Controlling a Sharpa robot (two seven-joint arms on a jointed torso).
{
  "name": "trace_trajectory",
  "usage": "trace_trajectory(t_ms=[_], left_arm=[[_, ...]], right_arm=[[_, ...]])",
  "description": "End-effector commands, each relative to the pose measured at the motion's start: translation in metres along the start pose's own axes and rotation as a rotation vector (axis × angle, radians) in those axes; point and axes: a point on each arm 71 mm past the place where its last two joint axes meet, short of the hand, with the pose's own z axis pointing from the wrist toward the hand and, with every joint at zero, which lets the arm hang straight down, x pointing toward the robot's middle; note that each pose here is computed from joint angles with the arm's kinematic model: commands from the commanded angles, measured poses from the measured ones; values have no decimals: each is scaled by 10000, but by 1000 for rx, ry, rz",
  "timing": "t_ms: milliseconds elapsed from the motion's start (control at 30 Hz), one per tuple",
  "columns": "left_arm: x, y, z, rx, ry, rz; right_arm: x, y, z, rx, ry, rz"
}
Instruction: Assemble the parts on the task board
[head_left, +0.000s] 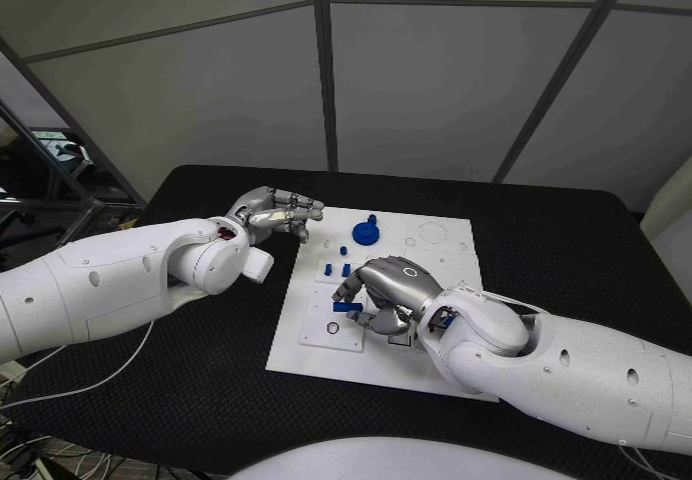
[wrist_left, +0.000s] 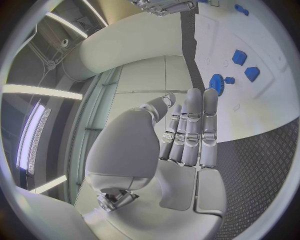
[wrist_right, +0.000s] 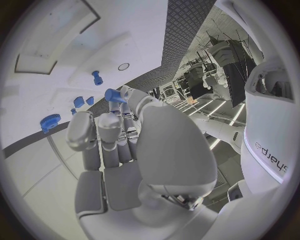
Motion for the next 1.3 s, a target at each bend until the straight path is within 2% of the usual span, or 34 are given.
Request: trace_trajectory(t_ms=[33,267,400,633,733,967,1300], left_arm=[[39,14,-28,-16,49,9],[33,62,-128,-45,82,56],[49,141,-245,-97,130,136],[105,278,-412,-170,190,211],[141,315,-463,-189,213,238],[244,362,-533,-219,238,279],[388,394,-562,-245,253,289]], right_arm=[[-25,-5,-5,1,-19,5],[-40,-66,-39,20,-24,2],[-59,-92,-65,30,-38,3],[-86,-101,-93,35,-60,10],[-96,-110,-106,39,-68,11],[-116,-127,-129,52,-84,14],[-136,-92,-142,47,-102,22]])
